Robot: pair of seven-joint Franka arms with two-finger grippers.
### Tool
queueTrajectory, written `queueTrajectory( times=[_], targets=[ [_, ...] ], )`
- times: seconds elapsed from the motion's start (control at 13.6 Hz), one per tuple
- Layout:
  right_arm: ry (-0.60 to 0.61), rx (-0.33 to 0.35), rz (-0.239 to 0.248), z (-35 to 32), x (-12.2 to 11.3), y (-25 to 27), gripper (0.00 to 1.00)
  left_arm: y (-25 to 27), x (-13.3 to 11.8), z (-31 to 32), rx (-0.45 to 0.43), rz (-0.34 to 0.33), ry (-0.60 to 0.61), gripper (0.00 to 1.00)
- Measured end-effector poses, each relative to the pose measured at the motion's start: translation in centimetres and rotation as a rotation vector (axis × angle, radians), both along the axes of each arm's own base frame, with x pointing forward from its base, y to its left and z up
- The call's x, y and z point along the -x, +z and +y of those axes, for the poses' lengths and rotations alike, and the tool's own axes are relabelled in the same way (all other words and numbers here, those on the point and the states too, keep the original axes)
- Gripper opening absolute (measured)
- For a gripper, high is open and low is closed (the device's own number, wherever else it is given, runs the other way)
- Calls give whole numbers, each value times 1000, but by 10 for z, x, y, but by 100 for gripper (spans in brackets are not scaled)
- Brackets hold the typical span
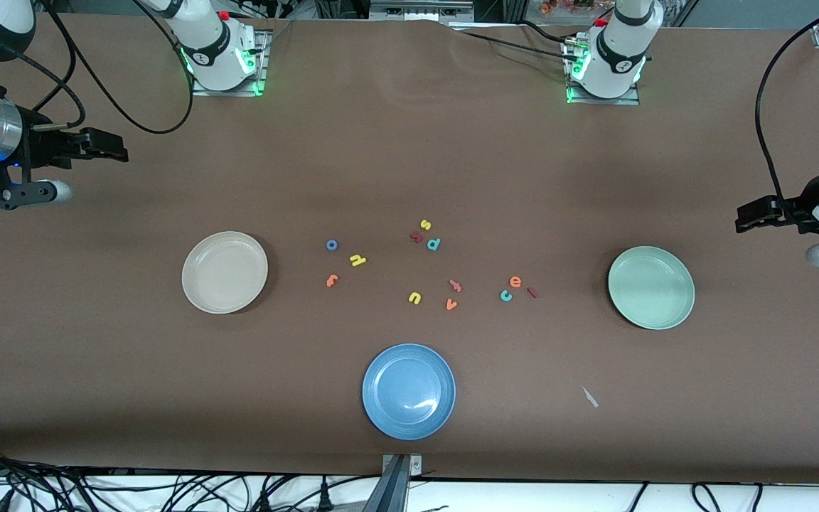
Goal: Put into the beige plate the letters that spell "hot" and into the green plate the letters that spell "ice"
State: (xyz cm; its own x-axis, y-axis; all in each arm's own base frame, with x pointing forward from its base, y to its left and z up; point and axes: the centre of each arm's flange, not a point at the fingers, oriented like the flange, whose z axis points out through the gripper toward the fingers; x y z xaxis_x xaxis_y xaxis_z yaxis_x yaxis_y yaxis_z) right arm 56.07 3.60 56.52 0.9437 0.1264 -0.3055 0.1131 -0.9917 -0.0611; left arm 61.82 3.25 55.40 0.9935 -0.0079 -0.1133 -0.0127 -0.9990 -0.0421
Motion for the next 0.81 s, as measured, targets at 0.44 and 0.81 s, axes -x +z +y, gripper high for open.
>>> queueTrajectory(
  times=[0.44, 0.81],
  targets=[
    [2, -2, 25, -1, 9, 7, 100, -1, 1, 3, 3, 8, -17, 100],
    [-2, -7, -73, -1, -2, 15, 100, -2, 2, 10, 6, 18, -25, 100]
  ],
)
